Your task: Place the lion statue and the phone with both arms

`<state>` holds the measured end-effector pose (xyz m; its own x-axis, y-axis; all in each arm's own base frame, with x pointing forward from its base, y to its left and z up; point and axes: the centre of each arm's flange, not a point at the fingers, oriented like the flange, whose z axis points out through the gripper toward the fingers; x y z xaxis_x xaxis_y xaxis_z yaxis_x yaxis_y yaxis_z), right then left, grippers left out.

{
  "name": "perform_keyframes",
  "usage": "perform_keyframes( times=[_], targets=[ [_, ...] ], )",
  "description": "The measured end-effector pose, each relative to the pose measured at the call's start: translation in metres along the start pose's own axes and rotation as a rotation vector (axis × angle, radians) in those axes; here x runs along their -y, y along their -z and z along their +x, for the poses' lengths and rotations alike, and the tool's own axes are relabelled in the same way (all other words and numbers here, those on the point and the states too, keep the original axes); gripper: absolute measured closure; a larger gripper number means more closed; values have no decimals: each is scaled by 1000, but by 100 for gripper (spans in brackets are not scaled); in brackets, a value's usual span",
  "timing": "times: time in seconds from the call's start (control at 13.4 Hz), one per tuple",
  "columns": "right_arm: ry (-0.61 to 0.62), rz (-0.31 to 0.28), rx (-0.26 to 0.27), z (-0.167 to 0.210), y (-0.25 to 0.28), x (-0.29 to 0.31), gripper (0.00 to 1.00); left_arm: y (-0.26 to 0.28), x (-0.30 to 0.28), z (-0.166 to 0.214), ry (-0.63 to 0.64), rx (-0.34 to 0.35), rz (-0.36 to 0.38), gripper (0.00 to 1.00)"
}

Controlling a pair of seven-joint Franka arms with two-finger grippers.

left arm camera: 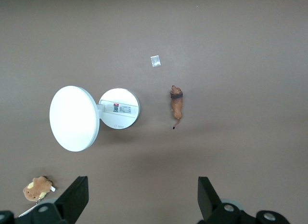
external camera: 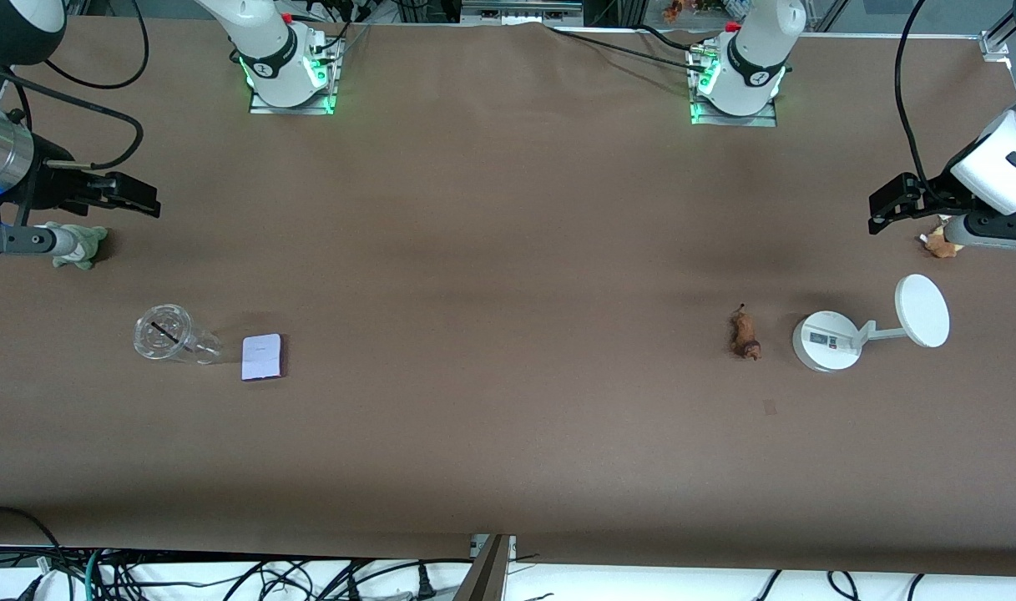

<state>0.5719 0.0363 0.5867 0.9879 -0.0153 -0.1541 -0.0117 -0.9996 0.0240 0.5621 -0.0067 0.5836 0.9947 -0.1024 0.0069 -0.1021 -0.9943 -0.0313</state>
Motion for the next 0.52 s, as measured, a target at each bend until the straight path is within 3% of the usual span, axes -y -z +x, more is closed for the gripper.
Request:
perform_keyframes(
  times=[0.52],
  targets=[
    [4, 2, -54, -36, 8, 0, 0, 0, 0, 0, 0, 1, 0, 0]
  ],
)
